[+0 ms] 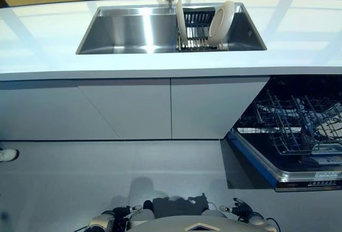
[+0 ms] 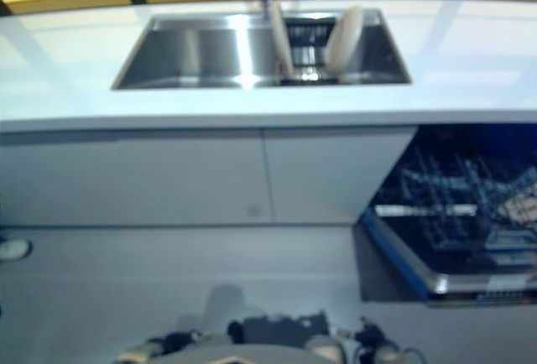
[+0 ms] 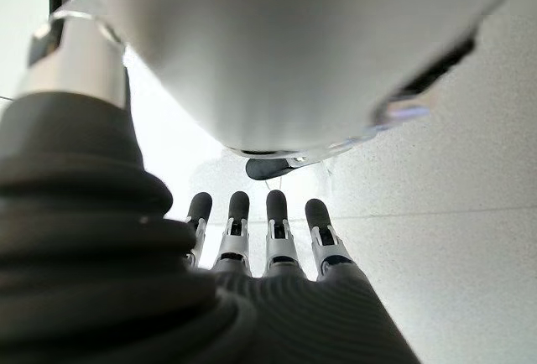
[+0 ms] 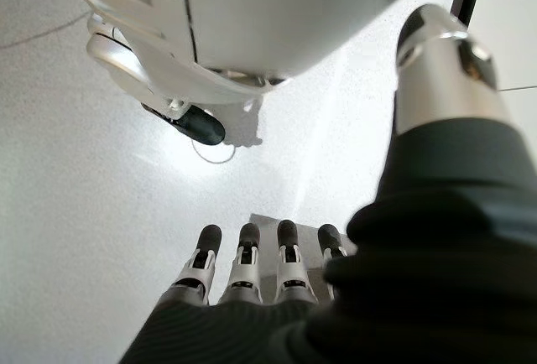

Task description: Take plates into dishwasher

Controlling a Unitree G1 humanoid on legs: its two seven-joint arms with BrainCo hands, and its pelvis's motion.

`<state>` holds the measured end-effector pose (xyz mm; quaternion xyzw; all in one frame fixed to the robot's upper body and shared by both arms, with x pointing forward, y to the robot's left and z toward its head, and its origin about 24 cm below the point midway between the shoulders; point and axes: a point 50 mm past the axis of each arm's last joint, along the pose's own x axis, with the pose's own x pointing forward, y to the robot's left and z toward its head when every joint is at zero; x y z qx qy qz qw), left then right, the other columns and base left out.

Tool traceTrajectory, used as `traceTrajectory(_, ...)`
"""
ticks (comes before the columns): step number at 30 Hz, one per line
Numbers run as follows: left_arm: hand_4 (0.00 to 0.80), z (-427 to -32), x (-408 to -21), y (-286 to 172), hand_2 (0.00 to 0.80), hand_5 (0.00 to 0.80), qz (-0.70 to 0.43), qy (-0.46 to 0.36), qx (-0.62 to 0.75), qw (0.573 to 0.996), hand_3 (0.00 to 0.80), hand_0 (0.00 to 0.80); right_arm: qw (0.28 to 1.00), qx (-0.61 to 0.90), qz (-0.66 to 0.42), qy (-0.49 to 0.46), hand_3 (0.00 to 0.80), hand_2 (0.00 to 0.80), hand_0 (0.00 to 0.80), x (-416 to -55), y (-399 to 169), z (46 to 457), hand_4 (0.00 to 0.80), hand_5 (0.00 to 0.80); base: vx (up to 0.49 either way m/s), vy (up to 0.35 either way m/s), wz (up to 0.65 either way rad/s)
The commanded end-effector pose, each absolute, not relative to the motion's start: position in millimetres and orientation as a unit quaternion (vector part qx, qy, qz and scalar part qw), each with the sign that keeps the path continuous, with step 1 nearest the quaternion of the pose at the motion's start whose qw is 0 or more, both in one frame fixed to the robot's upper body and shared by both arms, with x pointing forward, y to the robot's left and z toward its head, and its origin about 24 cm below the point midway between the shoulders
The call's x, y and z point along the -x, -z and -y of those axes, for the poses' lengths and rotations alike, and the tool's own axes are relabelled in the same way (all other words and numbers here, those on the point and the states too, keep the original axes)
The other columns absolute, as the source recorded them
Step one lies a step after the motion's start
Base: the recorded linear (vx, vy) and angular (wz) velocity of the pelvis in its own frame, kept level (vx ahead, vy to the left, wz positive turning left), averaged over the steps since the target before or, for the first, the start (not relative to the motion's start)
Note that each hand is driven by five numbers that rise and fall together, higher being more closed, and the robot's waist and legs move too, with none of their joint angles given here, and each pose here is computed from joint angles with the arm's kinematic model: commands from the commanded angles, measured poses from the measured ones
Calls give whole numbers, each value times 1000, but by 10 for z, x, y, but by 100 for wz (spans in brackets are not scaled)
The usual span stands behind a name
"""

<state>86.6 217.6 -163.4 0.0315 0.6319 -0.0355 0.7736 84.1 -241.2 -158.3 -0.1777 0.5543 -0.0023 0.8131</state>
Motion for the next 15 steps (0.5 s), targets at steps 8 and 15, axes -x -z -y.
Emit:
traceTrajectory(8, 0, -2303, -927, 1611, 0, 0, -646, 14, -44, 762, 0, 0, 842, 185, -504, 54, 0, 0, 0, -1174, 1430, 2631, 0, 0, 351, -135, 49)
traceTrajectory(15, 0, -2334, -851, 1622, 0, 0, -645, 17, -64, 762, 0, 0, 839, 166, -510, 89, 0, 0, 0, -1168, 1430, 2651, 0, 0, 242, -300, 43)
